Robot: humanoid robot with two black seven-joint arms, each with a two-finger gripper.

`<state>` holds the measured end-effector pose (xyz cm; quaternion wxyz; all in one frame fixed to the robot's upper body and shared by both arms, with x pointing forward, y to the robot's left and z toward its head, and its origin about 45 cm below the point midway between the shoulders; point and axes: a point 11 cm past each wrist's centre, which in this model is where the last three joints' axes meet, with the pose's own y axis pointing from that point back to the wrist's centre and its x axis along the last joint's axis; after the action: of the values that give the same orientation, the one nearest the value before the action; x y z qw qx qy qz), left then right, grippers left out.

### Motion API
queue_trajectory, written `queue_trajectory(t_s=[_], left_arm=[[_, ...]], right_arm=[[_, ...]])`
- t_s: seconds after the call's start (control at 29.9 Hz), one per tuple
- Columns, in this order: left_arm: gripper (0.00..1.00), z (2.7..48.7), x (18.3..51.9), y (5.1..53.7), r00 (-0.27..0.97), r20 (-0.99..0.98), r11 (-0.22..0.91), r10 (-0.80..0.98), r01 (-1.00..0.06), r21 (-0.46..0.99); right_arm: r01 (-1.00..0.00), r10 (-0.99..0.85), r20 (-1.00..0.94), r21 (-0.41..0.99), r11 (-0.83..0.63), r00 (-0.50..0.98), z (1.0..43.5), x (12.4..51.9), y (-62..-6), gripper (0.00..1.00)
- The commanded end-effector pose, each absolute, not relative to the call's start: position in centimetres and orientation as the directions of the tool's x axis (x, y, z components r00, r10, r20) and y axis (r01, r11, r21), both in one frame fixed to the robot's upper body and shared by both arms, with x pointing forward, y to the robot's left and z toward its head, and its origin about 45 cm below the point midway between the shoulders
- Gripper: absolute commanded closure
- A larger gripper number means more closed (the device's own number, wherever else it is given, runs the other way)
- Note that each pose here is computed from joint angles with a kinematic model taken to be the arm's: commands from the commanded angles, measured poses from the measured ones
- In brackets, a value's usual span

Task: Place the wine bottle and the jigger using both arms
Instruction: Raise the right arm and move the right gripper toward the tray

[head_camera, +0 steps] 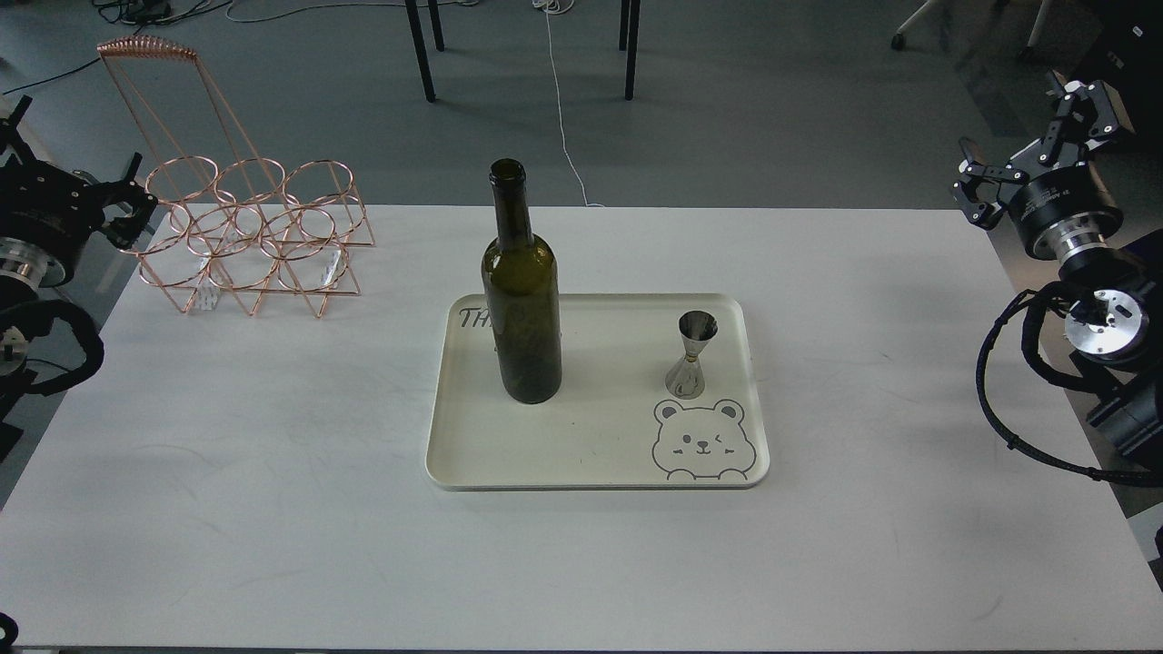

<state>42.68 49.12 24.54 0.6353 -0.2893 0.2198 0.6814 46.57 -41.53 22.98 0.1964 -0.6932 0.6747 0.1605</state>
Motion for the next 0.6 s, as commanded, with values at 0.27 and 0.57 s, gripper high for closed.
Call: queue_trajectory(t_s=[0.27,0.57], left_arm=[[0.02,24.3,42.8,48.7,-0.021,-0.671,-0.084,0.741,-0.995,-0.062],[0.02,24.9,42.9,49.0,-0.018,-0.668,-0.089,0.744,-0.993,-0.073]], right_arm=[[-0.999,-0.876,-0.480,-0.048,-0.026,0.046,22.7,46.4,-41.2,0.01],[-0.975,-0.934,-0.280,-0.039,-0.220,0.222,25.6,46.4,-36.9,0.01]])
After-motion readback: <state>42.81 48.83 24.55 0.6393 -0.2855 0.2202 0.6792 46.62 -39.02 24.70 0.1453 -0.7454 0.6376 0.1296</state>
